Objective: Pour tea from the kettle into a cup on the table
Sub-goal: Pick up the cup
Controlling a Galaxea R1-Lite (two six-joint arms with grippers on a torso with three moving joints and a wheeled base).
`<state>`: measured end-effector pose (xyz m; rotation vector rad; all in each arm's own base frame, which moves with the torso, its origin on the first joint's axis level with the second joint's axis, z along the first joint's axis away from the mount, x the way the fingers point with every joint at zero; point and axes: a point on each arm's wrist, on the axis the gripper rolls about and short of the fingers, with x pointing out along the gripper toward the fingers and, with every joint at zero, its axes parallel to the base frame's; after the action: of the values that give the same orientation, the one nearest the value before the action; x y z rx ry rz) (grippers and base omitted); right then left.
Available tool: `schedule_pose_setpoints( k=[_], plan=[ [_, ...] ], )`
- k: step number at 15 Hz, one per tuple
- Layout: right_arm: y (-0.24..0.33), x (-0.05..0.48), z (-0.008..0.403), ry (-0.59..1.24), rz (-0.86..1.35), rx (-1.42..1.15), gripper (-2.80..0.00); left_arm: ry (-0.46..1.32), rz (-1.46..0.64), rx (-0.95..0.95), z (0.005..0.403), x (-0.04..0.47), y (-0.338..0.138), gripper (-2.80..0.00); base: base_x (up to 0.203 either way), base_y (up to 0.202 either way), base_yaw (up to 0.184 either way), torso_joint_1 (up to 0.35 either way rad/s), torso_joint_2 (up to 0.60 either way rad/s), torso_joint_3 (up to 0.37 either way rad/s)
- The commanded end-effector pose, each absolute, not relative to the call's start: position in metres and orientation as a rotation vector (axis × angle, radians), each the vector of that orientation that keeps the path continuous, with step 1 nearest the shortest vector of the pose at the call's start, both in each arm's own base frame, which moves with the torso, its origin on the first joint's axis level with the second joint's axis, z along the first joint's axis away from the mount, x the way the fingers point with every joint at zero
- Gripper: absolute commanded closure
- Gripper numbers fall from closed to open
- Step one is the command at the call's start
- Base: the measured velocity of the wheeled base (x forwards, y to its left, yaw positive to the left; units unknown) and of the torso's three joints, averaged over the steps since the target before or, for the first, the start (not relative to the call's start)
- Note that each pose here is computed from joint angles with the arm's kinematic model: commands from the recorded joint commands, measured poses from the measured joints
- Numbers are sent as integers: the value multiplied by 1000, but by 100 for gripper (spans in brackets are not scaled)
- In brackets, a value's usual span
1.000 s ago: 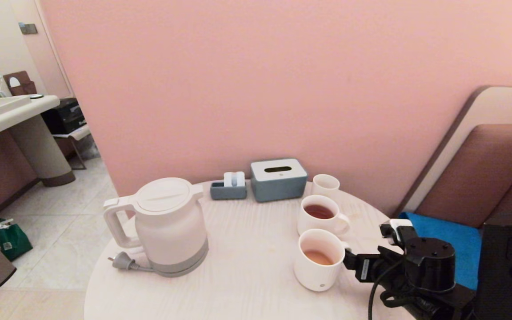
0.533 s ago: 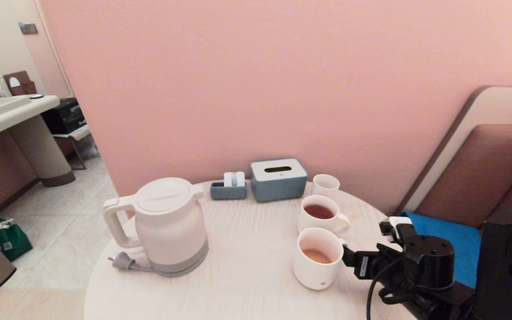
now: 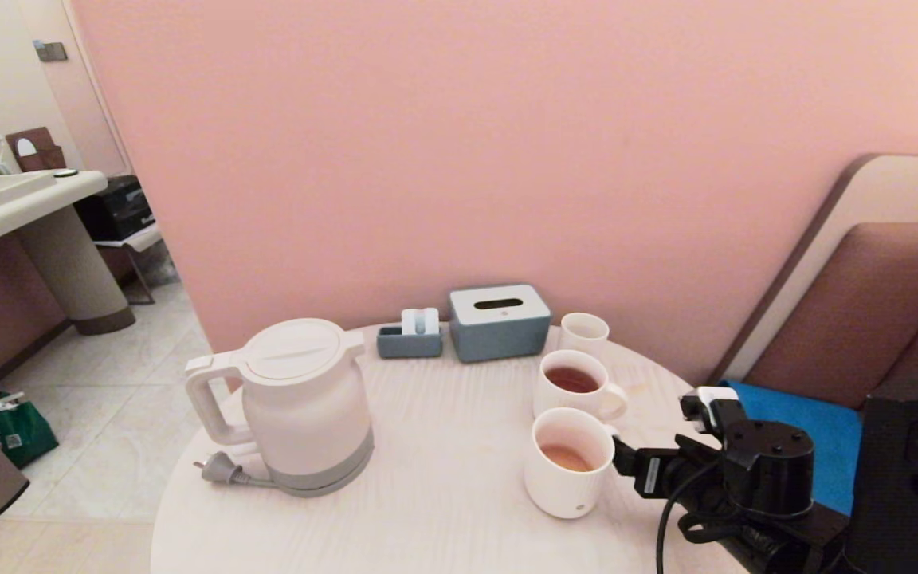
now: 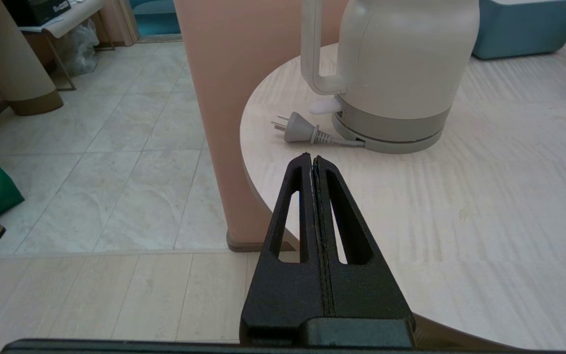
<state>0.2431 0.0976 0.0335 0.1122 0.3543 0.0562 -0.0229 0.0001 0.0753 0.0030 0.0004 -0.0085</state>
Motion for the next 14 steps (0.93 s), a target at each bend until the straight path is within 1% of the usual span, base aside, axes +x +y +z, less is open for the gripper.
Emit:
schedule_pose_setpoints(
  k=[1, 14],
  plan=[
    [98, 244, 37, 317, 59, 129, -280, 2, -9, 3, 75, -23, 0, 0, 0, 0, 0, 0, 0, 0],
    [95, 236, 34, 351, 80, 105, -280, 2, -9, 3, 75, -23, 0, 0, 0, 0, 0, 0, 0, 0]
  ],
)
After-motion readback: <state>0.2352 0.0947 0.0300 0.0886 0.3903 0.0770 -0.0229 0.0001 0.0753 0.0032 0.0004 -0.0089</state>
